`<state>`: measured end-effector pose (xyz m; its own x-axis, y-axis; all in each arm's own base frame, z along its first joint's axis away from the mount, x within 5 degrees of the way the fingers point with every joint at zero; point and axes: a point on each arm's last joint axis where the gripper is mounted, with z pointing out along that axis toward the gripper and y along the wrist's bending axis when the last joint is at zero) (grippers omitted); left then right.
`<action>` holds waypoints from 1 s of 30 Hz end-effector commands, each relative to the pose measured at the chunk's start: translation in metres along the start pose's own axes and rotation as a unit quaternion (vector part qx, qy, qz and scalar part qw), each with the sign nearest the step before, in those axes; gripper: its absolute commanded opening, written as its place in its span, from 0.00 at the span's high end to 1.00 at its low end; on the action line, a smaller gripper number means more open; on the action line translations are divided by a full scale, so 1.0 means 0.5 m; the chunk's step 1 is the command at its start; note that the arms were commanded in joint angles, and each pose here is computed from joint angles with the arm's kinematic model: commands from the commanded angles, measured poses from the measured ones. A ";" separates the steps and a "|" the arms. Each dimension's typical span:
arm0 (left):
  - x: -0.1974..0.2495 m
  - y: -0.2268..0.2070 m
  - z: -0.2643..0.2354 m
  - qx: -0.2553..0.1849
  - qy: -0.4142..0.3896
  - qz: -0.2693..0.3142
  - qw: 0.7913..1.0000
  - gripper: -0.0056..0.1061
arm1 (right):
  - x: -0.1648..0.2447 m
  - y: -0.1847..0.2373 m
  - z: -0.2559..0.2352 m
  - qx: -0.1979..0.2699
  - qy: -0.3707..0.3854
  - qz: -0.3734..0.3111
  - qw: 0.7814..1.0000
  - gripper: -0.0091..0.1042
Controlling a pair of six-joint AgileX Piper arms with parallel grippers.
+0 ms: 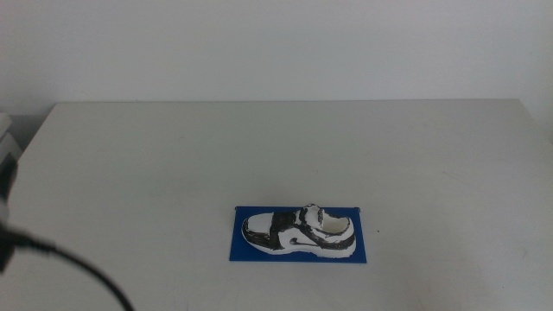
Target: Use one arm to grab the shoe from the table and place it on the mat.
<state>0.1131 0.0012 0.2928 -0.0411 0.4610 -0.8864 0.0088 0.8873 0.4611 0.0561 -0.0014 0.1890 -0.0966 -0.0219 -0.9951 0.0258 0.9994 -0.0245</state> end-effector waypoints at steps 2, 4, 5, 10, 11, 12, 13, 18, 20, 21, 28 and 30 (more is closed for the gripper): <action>0.026 -0.010 -0.038 -0.042 -0.069 -0.033 0.996 0.11 | -0.023 -0.002 -0.005 0.006 -0.054 -0.011 0.998 0.33; 0.063 -0.027 -0.060 -0.048 -0.065 -0.037 0.996 0.11 | -0.023 -0.002 -0.005 0.006 -0.054 -0.011 0.998 0.33; 0.076 -0.033 -0.068 -0.051 -0.065 -0.037 0.996 0.11 | -0.023 -0.002 -0.005 0.006 -0.054 -0.011 0.998 0.33; 0.140 -0.066 -0.095 -0.051 -0.063 -0.062 0.995 0.11 | -0.023 -0.002 -0.005 0.006 -0.054 -0.011 0.998 0.33; 0.149 -0.071 -0.098 -0.047 -0.057 -0.068 0.995 0.11 | -0.023 -0.002 -0.005 0.006 -0.054 -0.011 0.998 0.33; 0.159 -0.077 -0.101 -0.044 -0.054 -0.075 0.995 0.11 | -0.023 -0.002 -0.005 0.006 -0.054 -0.011 0.998 0.33; 0.166 -0.082 -0.104 -0.035 -0.042 -0.080 0.995 0.11 | -0.023 -0.002 -0.005 0.006 -0.054 -0.011 0.998 0.33; 0.181 -0.094 -0.108 -0.008 -0.001 -0.117 0.993 0.11 | -0.023 -0.002 -0.005 0.006 -0.054 -0.011 0.998 0.33; 0.185 -0.097 -0.109 0.000 0.012 -0.136 0.991 0.11 | -0.023 -0.002 -0.005 0.006 -0.054 -0.011 0.998 0.33; 0.187 -0.099 -0.109 0.003 0.018 -0.141 0.990 0.11 | -0.023 -0.002 -0.005 0.006 -0.054 -0.011 0.998 0.33; 0.186 -0.097 -0.109 0.000 0.013 -0.140 0.990 0.11 | -0.023 -0.002 -0.005 0.006 -0.054 -0.011 0.998 0.33; 0.184 -0.096 -0.108 -0.003 0.008 -0.140 0.990 0.11 | -0.023 -0.002 -0.005 0.006 -0.054 -0.011 0.998 0.33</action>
<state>0.0555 -0.0006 0.1826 -0.1653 0.2214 -0.9611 0.0287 0.9751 0.2197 0.0561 -0.0014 0.1890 -0.0966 -0.0219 -0.9951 0.0258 0.9994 -0.0245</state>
